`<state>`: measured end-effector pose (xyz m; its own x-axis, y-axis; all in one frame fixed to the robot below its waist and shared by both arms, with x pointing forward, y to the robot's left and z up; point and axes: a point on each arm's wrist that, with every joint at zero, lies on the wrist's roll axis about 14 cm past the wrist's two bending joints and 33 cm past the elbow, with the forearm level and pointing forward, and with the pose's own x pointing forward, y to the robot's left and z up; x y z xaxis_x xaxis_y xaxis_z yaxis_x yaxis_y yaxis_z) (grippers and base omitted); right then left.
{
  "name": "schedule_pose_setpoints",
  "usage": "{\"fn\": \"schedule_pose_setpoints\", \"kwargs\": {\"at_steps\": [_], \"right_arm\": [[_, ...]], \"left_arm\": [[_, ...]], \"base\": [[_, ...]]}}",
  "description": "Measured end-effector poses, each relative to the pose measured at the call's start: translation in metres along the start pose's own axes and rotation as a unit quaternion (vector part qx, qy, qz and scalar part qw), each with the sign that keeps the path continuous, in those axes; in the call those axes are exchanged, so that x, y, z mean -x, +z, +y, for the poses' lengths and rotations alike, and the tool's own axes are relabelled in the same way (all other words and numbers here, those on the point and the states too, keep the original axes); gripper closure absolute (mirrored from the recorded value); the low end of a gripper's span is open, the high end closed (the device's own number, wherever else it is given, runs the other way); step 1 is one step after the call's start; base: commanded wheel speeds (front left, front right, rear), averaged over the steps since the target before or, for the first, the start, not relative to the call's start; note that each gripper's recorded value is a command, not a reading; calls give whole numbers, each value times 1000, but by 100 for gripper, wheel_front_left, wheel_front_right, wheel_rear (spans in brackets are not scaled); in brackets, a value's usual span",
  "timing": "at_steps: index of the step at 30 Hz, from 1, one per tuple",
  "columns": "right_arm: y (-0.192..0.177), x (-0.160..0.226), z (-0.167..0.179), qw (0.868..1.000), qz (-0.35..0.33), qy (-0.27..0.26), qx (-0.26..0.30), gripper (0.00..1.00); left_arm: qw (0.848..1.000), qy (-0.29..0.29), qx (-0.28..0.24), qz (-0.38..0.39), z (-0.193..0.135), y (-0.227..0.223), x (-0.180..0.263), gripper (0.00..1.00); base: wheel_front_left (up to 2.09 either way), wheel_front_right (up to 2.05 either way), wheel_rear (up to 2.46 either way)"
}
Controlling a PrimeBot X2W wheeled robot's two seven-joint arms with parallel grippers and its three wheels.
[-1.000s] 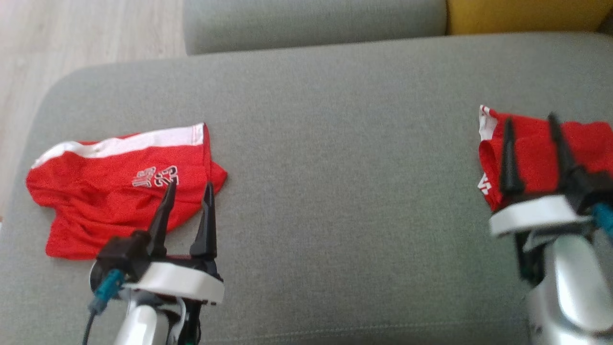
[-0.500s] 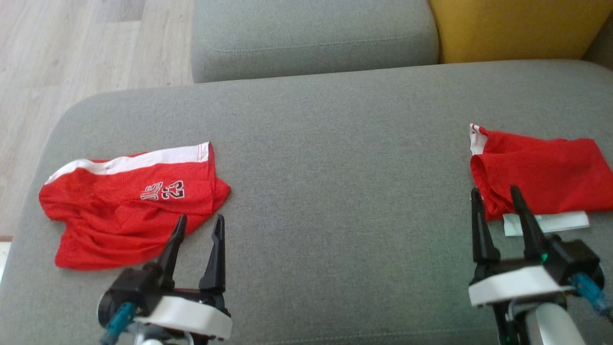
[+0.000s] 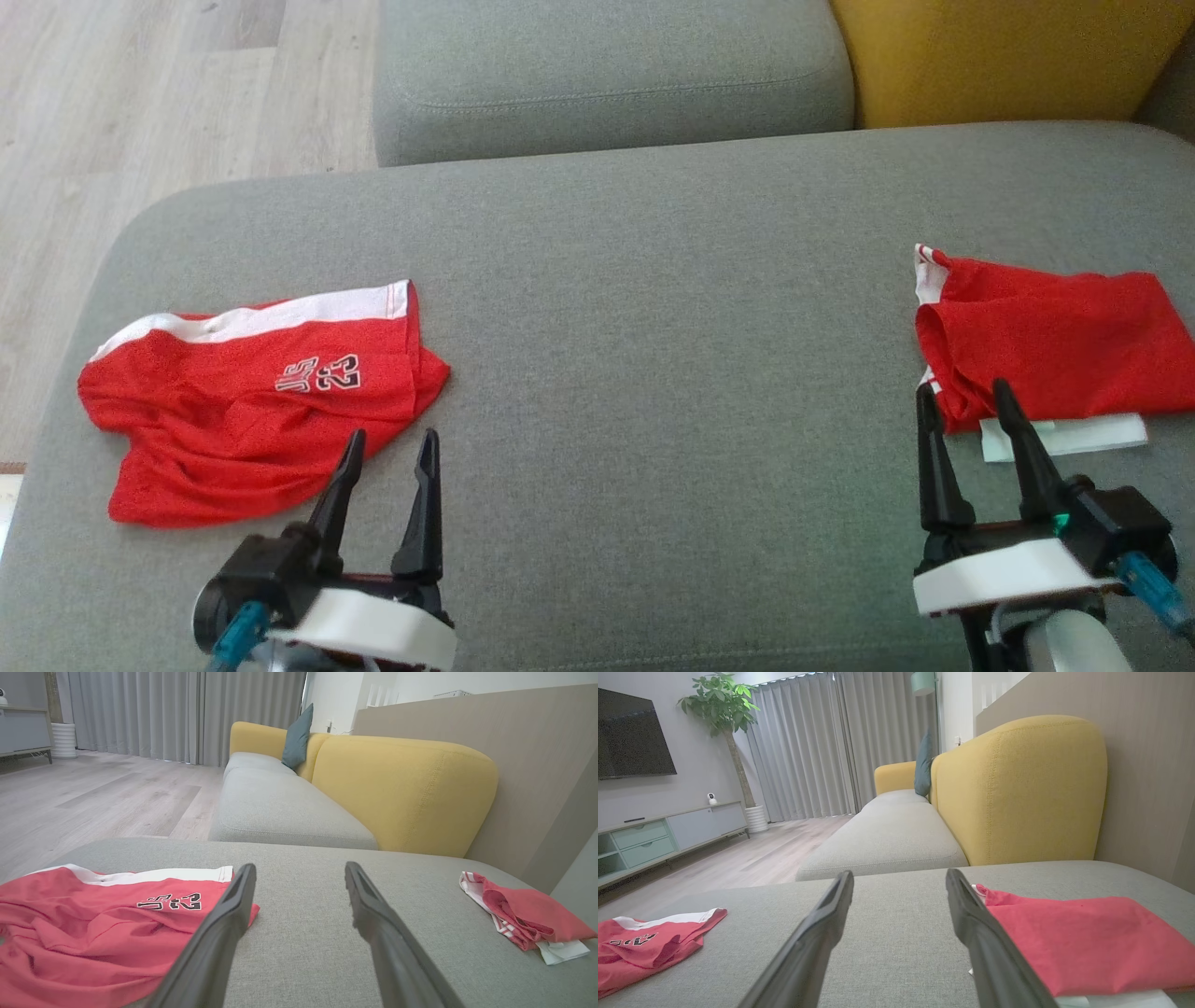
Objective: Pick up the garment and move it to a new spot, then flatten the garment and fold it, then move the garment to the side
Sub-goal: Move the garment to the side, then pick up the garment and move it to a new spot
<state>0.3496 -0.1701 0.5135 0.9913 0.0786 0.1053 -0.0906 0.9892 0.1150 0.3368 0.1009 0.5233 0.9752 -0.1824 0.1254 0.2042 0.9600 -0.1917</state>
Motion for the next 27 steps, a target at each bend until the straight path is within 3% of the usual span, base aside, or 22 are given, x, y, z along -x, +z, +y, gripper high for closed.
{"fn": "schedule_pose_setpoints", "kwargs": {"at_steps": [19,27], "right_arm": [[-4,0,1,1000,5,1,-4,0],[-9,-10,30,999,13,45,-12,0]], "left_arm": [[1000,10,-2,0,7,0,1,0],[999,44,-7,-6,27,4,8,0]], "base": [[0,0,0],[0,0,0]]}}
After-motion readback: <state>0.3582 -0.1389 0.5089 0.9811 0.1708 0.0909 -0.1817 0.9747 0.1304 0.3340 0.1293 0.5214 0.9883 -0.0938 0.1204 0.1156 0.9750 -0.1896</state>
